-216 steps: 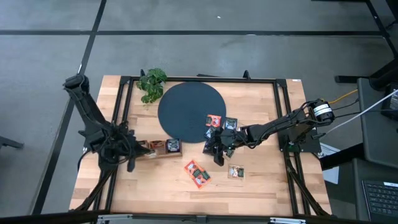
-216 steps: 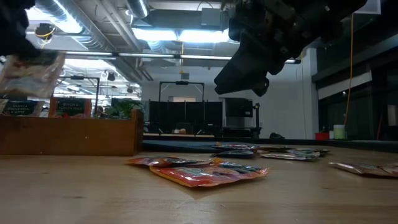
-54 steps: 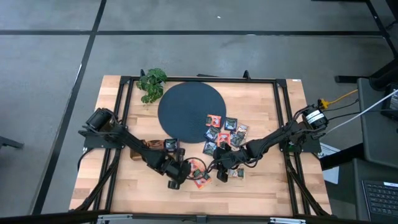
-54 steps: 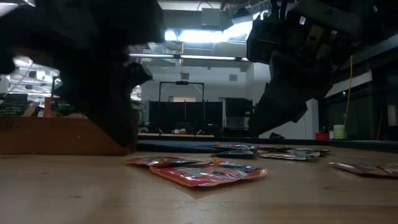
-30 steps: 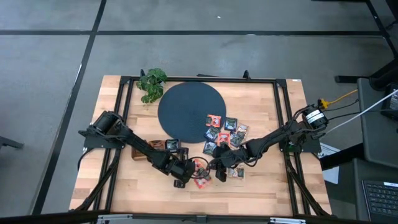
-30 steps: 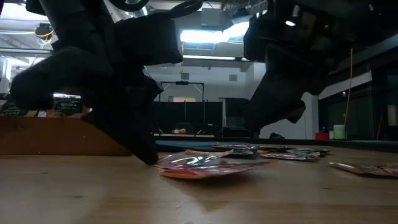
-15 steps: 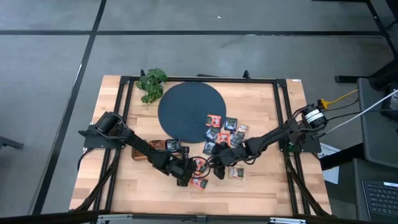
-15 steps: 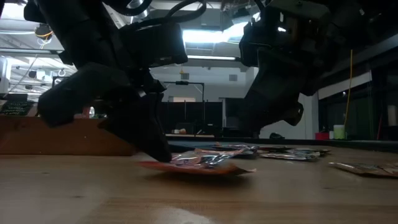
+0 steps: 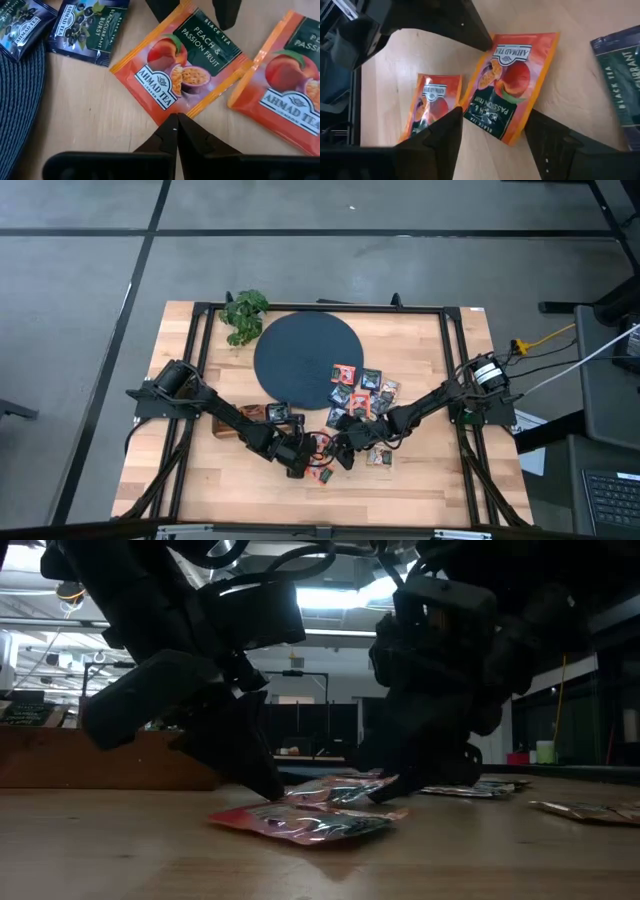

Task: Pick & Place Tea
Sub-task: Put the orange tea bag into the middle section of the wooden organizer

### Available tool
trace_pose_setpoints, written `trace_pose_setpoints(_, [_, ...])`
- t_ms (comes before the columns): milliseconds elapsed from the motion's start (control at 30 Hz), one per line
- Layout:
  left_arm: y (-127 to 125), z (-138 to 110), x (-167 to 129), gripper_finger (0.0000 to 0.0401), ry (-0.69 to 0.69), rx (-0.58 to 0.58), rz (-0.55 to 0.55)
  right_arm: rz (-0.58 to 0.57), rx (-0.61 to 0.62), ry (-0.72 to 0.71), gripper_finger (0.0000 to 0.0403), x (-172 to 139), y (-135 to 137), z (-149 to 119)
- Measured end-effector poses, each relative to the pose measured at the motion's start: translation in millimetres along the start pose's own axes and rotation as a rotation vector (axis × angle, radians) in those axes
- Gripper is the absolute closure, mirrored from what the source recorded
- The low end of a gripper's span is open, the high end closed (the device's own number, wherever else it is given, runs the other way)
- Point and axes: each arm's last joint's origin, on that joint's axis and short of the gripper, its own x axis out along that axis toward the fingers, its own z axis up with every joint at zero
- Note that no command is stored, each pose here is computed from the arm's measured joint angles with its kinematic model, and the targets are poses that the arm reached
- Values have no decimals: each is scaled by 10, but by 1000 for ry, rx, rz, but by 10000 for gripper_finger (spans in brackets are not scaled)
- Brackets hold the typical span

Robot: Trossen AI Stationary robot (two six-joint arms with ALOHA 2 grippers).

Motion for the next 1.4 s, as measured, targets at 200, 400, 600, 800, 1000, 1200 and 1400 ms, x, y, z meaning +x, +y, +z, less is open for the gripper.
trace_pose_setpoints(200, [-1, 4, -3, 396, -3, -3, -3, 3, 1, 0, 239, 1, -3, 7])
trace_pose_setpoints(400, [-2, 8, -5, 396, -4, -7, -8, 2, -31, -1, 345, 1, -5, 9])
trace_pose_setpoints(600, [-4, 24, -28, 395, -3, -25, -35, -12, -82, -5, 391, 0, -15, 11])
trace_pose_setpoints(800, [47, 160, -251, 380, -50, -85, -109, -29, -149, 9, 396, -1, -34, 2])
trace_pose_setpoints(1000, [187, 336, -569, 341, -151, -178, -103, -37, -216, -3, 399, -1, -34, 8])
trace_pose_setpoints(1200, [415, 352, -624, 291, -94, -365, -62, -13, -306, -87, 399, -4, 26, 55])
trace_pose_setpoints(1400, [554, 363, -551, 247, 2, -486, -167, -61, -389, -191, 400, -31, 102, 52])
